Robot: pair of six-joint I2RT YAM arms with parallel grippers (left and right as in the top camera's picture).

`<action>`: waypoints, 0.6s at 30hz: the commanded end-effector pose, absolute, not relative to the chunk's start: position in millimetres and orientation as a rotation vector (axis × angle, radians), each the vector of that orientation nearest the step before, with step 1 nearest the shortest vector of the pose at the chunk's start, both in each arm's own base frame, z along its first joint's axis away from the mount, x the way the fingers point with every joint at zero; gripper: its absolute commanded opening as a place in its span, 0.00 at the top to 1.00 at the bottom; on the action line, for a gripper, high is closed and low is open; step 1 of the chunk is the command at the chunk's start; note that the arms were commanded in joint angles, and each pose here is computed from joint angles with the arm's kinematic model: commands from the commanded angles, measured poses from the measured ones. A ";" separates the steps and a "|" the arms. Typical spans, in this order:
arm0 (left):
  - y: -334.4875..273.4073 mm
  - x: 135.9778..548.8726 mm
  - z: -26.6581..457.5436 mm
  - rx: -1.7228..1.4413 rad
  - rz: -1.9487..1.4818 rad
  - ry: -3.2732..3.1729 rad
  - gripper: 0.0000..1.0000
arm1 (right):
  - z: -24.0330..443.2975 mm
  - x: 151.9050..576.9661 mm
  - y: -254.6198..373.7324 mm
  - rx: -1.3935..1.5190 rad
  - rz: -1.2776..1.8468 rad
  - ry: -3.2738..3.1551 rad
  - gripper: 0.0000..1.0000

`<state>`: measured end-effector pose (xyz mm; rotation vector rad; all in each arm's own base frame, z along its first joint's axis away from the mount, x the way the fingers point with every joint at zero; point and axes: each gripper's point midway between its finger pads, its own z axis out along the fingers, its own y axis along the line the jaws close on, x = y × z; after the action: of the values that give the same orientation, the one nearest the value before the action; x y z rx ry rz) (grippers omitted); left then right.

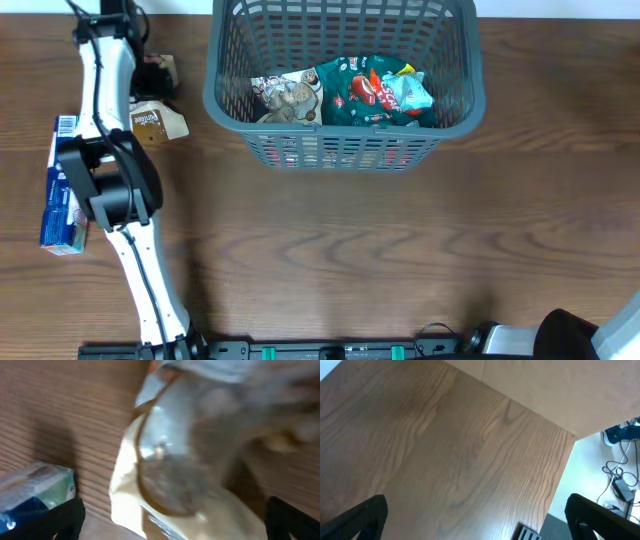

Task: Pack container
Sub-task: 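Lower the left gripper and close it on the mushroom pouch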

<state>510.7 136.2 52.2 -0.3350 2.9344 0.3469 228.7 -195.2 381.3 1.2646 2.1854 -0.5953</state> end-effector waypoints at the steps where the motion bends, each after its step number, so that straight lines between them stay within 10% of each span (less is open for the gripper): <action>1: 140.2 510.8 43.0 -0.312 0.286 2.949 0.01 | 384.6 223.6 -196.7 1.290 -0.602 2.156 0.01; 18: 125.4 520.8 17.0 -0.242 0.118 2.959 0.01 | 384.7 223.6 -196.7 1.290 -0.602 2.155 0.01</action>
<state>524.0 129.1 34.9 -0.2681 2.9230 0.1486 228.7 -195.2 381.3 1.2647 2.1852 -0.5957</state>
